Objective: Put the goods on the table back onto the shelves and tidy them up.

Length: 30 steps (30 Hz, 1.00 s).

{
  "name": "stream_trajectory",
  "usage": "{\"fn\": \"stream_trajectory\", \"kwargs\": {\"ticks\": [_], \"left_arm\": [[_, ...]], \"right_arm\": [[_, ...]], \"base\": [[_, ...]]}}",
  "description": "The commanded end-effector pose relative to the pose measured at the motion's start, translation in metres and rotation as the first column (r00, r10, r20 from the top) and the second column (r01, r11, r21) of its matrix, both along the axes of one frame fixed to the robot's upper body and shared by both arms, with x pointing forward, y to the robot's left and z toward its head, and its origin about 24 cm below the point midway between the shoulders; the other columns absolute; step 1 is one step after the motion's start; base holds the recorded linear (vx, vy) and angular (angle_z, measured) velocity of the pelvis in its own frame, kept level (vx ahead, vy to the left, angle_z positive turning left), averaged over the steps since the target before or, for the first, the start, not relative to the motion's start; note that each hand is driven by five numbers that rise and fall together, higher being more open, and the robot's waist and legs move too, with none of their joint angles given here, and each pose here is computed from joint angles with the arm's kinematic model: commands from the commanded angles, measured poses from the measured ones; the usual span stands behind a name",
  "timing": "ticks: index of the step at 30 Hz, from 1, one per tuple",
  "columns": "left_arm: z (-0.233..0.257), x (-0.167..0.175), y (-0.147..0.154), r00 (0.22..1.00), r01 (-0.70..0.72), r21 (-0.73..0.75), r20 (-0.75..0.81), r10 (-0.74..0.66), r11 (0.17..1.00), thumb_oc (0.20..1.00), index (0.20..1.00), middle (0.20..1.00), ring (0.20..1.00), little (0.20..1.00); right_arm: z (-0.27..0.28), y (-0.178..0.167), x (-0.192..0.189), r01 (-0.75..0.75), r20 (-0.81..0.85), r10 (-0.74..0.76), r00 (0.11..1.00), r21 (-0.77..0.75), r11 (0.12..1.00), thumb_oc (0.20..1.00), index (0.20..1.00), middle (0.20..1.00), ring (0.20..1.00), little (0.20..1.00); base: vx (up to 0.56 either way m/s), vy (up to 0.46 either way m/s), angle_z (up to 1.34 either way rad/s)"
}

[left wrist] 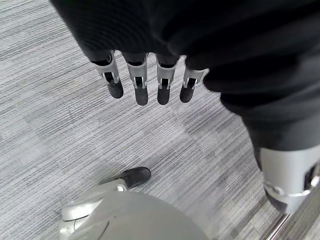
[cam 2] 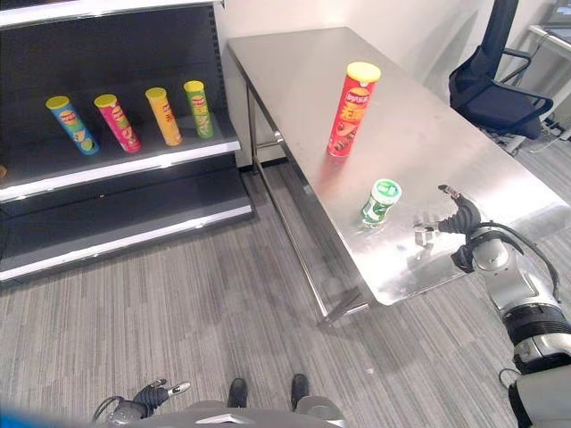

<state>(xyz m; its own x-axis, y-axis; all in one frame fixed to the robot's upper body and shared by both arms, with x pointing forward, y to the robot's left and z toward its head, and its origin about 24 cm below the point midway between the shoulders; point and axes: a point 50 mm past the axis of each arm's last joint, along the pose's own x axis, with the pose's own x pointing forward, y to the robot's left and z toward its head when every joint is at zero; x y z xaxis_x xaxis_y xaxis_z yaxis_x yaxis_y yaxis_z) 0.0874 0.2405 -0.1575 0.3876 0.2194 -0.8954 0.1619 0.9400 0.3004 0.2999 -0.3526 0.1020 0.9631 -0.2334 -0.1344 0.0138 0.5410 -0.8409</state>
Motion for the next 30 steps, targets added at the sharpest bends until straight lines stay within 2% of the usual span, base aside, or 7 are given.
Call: {"fn": "stream_trajectory", "kwargs": {"ticks": [1,23,30], "left_arm": [[0.003,0.013,0.004,0.999,-0.014,0.018,0.032,0.014,1.000,1.000,1.000,1.000,1.000,1.000],[0.002,0.011,-0.003,0.998,-0.042,-0.020,0.047,0.043,0.999,1.000,1.000,1.000,1.000,1.000],[0.002,0.010,-0.003,0.997,-0.058,-0.025,0.047,0.059,0.998,1.000,1.000,1.000,1.000,1.000]], "right_arm": [[0.027,0.004,0.018,-0.016,0.082,0.018,0.996,-0.028,0.999,1.000,1.000,1.000,1.000,1.000],[0.034,0.012,0.032,-0.014,0.102,0.015,0.995,-0.012,1.000,1.000,1.000,1.000,1.000,1.000],[0.031,0.023,0.037,-0.060,0.075,0.060,0.995,0.001,0.998,1.000,1.000,1.000,1.000,1.000]], "base": [[0.01,-0.016,0.11],[0.01,-0.009,0.09],[0.01,-0.009,0.08]]}}
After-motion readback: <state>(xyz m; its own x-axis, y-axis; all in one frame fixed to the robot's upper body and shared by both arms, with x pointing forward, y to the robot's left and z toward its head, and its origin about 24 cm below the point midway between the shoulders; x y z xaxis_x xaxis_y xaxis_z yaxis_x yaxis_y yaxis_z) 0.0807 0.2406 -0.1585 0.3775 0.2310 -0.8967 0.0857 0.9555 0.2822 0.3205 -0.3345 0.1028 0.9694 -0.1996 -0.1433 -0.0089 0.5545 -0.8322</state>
